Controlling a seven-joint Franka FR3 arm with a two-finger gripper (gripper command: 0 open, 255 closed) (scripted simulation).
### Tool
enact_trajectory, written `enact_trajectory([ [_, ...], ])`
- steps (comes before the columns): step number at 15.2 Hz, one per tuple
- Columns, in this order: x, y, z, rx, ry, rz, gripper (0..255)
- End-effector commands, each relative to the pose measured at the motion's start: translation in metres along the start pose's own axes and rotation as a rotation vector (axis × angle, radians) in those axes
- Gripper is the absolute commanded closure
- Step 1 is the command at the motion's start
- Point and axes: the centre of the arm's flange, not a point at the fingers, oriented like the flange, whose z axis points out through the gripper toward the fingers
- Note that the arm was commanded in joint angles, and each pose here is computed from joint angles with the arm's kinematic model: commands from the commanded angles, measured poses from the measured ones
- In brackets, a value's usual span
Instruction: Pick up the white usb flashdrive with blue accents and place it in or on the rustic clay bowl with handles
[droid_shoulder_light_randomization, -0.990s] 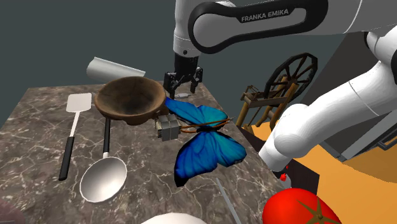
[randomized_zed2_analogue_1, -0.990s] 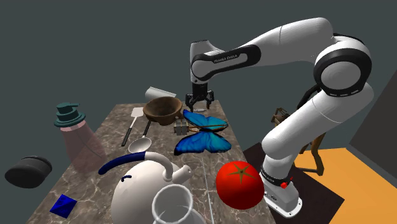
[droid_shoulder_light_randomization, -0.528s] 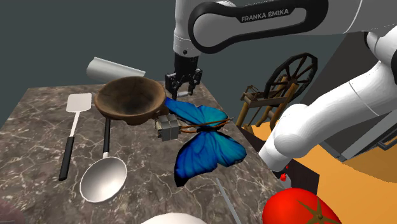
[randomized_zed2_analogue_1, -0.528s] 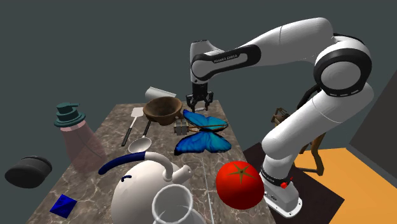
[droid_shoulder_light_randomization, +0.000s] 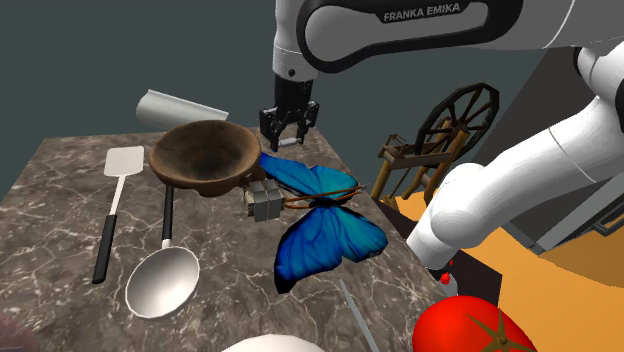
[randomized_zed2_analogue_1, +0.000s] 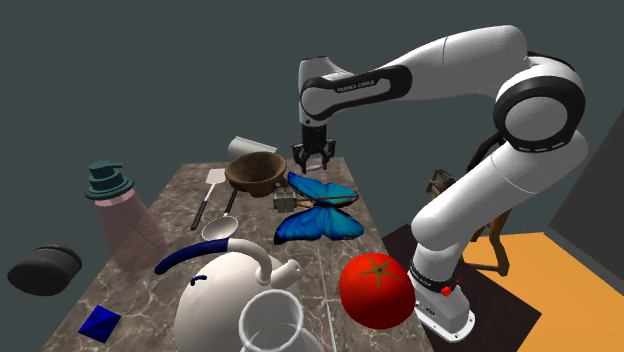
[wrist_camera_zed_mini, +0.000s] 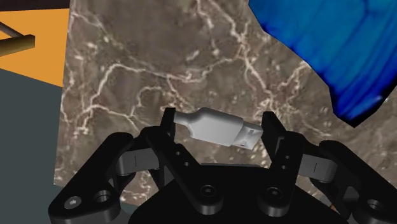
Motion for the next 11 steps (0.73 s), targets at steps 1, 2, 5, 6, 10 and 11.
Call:
enact_trajectory([
  [1, 0.0, 0.0, -0.01, 0.0, 0.0, 0.0, 255],
  [2, 0.0, 0.0, -0.015, 0.0, 0.0, 0.0, 255],
  [5, 0.0, 0.0, -0.031, 0.0, 0.0, 0.0, 255],
  [6, 0.0, 0.001, -0.036, 0.0, 0.0, 0.0, 255],
  [10, 0.0, 0.001, -0.057, 0.0, 0.0, 0.0, 255],
  [11, 0.0, 0.001, -0.063, 0.0, 0.0, 0.0, 255],
])
